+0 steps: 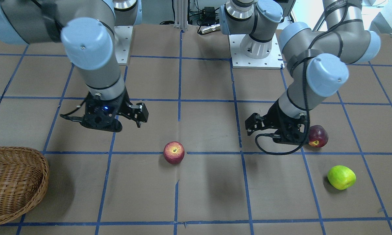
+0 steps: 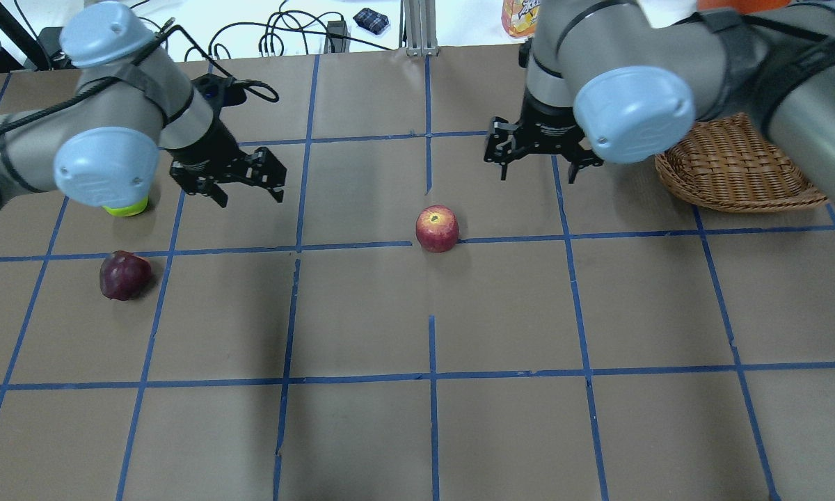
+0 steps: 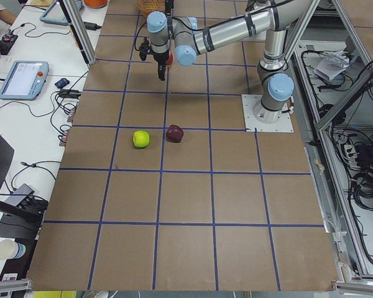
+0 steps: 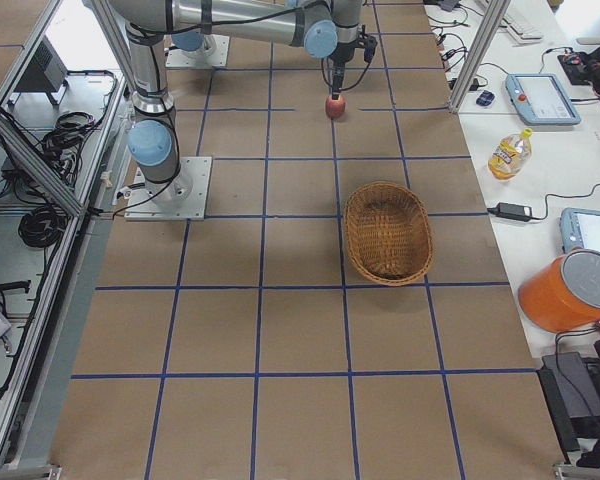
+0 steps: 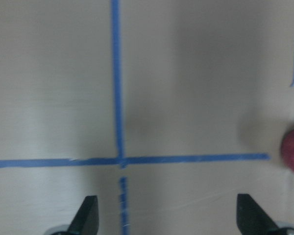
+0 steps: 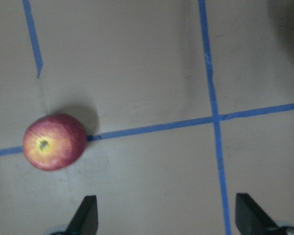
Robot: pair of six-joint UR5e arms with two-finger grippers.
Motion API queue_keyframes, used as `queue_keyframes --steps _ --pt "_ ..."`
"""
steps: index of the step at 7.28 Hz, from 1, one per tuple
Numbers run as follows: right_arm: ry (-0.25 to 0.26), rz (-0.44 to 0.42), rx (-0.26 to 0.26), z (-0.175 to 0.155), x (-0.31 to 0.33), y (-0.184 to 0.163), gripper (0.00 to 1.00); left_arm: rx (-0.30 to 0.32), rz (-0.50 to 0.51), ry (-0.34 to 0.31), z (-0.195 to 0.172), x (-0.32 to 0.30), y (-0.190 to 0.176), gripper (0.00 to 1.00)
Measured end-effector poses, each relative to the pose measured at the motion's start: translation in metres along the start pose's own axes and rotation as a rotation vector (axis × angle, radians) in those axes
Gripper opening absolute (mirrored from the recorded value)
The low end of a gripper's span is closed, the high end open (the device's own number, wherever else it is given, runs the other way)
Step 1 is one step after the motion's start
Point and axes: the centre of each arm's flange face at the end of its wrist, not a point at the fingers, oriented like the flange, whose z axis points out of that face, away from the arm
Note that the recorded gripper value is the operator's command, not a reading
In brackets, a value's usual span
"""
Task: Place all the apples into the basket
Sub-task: 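Grasp the red apple with right gripper while left grasps dark red apple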
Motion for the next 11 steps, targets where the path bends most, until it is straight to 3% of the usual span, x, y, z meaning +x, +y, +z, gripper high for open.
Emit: queue_keyframes --steps 1,4,6,9,10,11 --pt "-0.012 0.049 0.015 0.026 -0.032 0.0 1.0 -0.023 0.061 -0.02 -0.011 -0.049 0.011 1.0" --pt "-0.05 0.11 -0.071 0.088 -0.081 0.009 1.0 -0.073 0.233 -0.022 -0.003 -0.169 0.048 1.0" --pt "-0.06 0.106 -0.107 0.112 -0.093 0.01 1.0 -0.112 0.274 -0.075 0.013 -0.207 0.056 1.0" --pt "-0.093 0.093 -0.114 0.141 -0.102 0.004 1.0 -0.122 0.286 -0.085 0.048 -0.229 0.055 1.0" --pt "-0.096 0.089 -0.111 0.149 -0.103 0.001 0.87 -0.125 0.282 -0.079 0.061 -0.233 0.054 1.0" --pt "-0.095 0.07 -0.109 0.155 -0.103 0.0 0.38 -0.132 0.278 -0.07 0.073 -0.236 0.052 1.0"
